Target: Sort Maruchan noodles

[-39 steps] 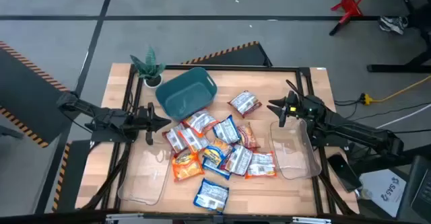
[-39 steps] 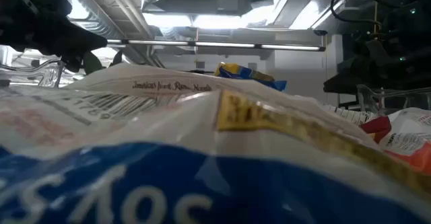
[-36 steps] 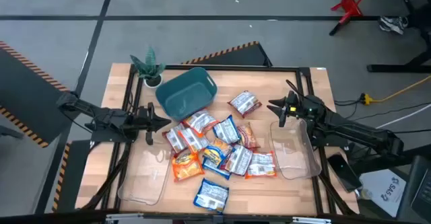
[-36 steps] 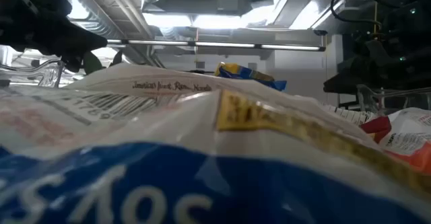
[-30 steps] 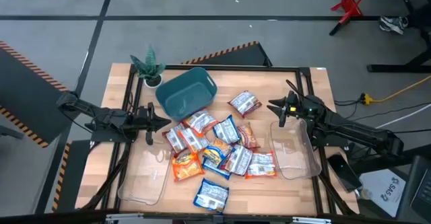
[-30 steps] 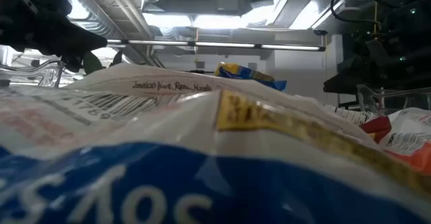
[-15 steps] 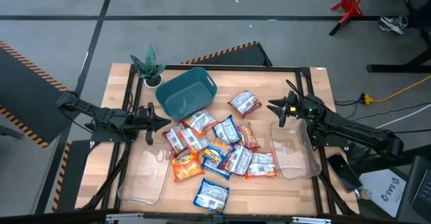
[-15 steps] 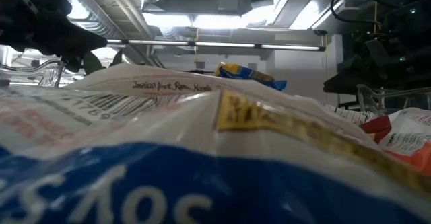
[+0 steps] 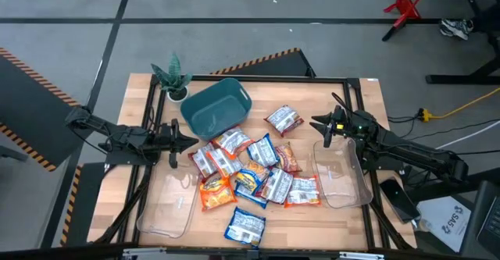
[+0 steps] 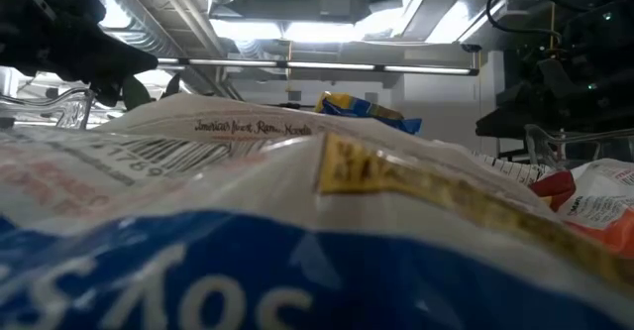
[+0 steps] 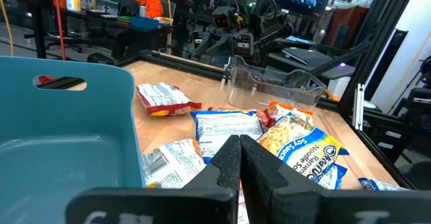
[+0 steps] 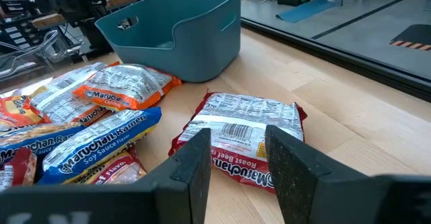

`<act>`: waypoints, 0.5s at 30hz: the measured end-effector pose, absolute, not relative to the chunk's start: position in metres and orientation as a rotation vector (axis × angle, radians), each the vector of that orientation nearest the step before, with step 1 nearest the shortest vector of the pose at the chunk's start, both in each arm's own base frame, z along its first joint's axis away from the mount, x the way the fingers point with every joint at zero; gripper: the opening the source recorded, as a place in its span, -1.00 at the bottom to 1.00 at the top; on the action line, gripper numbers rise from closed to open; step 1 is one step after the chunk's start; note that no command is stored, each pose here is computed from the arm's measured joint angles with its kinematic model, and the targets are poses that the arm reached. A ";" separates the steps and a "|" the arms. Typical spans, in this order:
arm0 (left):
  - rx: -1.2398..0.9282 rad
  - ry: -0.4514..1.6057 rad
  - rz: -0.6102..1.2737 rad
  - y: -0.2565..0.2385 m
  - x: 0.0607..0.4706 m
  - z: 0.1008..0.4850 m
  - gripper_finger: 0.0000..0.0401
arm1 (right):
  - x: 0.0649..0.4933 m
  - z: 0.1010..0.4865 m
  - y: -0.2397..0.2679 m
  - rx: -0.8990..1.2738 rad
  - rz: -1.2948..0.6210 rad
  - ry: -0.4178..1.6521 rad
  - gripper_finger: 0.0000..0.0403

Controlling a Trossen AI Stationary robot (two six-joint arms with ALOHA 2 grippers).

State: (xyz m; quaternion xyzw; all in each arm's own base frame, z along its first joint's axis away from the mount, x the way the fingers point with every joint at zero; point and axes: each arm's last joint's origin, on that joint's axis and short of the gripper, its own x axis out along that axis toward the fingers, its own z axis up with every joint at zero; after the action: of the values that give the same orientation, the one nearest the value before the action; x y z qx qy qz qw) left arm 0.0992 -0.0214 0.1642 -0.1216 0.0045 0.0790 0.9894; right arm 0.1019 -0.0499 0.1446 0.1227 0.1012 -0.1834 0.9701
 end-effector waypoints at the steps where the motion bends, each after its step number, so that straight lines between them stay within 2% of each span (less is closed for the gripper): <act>1: -0.244 0.009 0.158 -0.021 0.099 0.164 -1.00 | 0.102 0.145 -0.050 0.248 -0.370 0.205 -0.37; 8: -0.248 0.002 0.158 -0.021 0.099 0.165 -1.00 | 0.102 0.145 -0.050 0.245 -0.384 0.202 -0.37; 15: -0.294 -0.130 0.201 -0.020 0.098 0.178 -1.00 | 0.099 0.145 -0.056 0.130 -0.609 0.216 -0.37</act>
State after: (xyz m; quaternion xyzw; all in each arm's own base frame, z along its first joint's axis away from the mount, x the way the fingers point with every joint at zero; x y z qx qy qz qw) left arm 0.0983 -0.0196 0.1781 -0.1459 -0.0648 0.0999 0.9821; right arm 0.0987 -0.0564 0.1449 0.0640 0.1059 -0.2991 0.9462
